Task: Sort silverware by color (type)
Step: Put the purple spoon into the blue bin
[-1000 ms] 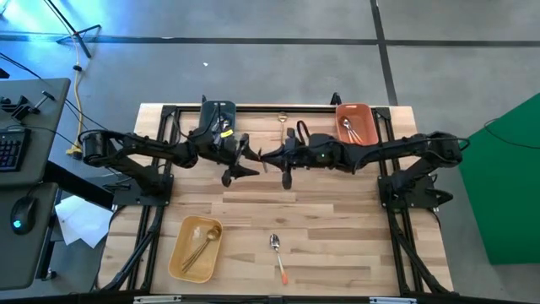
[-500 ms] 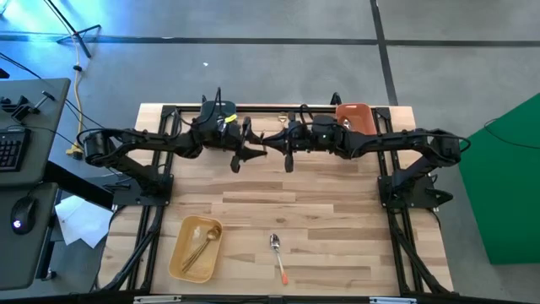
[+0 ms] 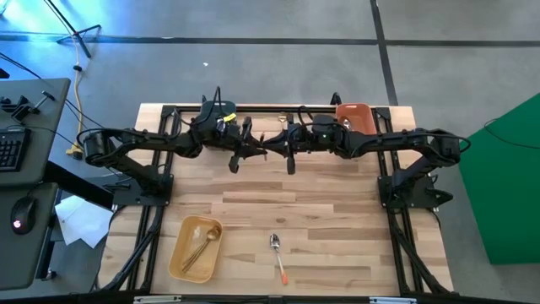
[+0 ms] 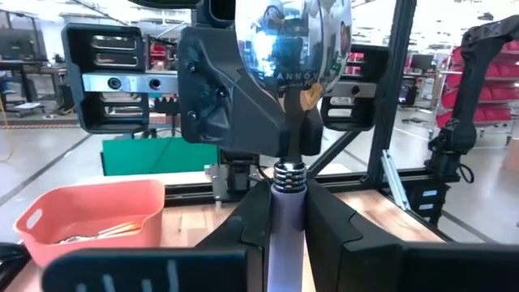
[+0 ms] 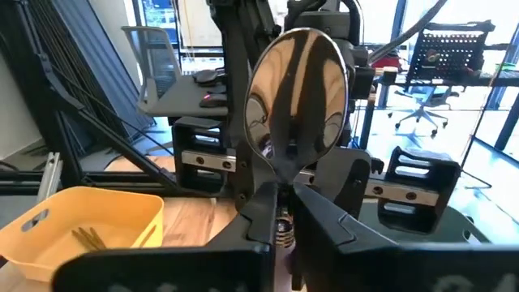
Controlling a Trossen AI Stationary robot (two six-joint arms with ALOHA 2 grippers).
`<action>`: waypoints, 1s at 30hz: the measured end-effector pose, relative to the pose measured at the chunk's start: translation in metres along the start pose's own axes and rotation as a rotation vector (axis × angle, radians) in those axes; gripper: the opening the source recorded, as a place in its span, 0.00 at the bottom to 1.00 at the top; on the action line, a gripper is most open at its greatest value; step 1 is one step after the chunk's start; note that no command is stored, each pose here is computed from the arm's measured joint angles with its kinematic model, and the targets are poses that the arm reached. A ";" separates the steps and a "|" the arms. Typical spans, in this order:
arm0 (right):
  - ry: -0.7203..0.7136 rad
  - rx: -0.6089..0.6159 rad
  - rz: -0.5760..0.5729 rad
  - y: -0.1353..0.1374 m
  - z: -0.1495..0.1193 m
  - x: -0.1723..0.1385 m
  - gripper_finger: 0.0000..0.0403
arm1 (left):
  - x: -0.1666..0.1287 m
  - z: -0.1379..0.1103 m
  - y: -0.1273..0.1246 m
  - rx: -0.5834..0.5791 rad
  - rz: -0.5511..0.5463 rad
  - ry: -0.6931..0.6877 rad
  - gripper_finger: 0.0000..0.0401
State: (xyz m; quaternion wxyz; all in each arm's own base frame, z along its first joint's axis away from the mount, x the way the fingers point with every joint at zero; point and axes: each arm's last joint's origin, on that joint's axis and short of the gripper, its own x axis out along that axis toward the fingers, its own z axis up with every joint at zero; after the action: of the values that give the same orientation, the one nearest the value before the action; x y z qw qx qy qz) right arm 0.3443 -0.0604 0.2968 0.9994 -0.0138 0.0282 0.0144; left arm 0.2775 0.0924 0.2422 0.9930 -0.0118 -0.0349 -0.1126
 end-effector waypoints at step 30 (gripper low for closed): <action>0.366 -0.199 -0.237 -0.071 0.016 -0.100 0.01 | -0.082 0.060 0.075 -0.351 0.894 0.873 0.08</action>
State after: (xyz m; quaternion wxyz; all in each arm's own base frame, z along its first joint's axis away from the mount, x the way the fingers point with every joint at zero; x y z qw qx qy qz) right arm 0.2476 -0.1341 0.3203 0.9660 -0.1176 0.2056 -0.1033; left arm 0.2107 0.1857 0.2952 0.8503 -0.1406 0.3990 0.3132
